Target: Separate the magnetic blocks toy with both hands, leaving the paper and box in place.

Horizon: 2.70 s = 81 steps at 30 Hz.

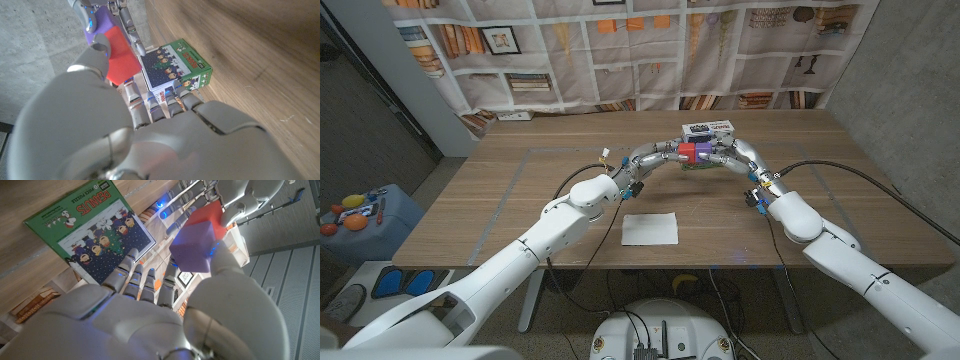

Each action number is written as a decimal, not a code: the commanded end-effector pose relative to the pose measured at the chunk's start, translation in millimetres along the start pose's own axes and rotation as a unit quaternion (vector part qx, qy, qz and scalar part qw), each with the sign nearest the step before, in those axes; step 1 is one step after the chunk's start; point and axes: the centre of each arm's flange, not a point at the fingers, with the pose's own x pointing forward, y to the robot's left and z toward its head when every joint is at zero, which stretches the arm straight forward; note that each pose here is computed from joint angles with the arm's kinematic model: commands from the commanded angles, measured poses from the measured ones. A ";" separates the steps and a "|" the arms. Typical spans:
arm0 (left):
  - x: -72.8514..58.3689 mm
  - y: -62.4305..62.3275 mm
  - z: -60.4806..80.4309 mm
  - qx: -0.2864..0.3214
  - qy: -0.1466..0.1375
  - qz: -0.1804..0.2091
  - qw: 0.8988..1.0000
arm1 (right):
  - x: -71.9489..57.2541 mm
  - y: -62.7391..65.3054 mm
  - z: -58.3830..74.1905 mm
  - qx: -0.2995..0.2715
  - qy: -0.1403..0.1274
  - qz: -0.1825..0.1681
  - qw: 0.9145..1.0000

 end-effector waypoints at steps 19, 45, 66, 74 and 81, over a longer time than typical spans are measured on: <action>-10.9 10.8 4.0 0.008 0.009 0.011 1.000 | 0.0 -5.0 0.3 0.022 -0.007 -0.001 1.000; -41.1 48.6 45.3 0.162 0.054 0.019 0.985 | -19.7 -33.4 8.1 -0.071 0.024 0.009 0.997; -54.0 71.8 59.1 0.269 0.090 0.030 0.958 | -23.9 -41.9 19.2 -0.162 0.056 0.034 0.985; -53.5 77.3 67.2 0.339 0.116 0.015 0.934 | -24.1 -43.5 22.6 -0.202 0.077 0.057 0.975; -52.4 81.7 71.9 0.391 0.127 -0.001 0.912 | -22.5 -44.7 21.7 -0.229 0.094 0.072 0.966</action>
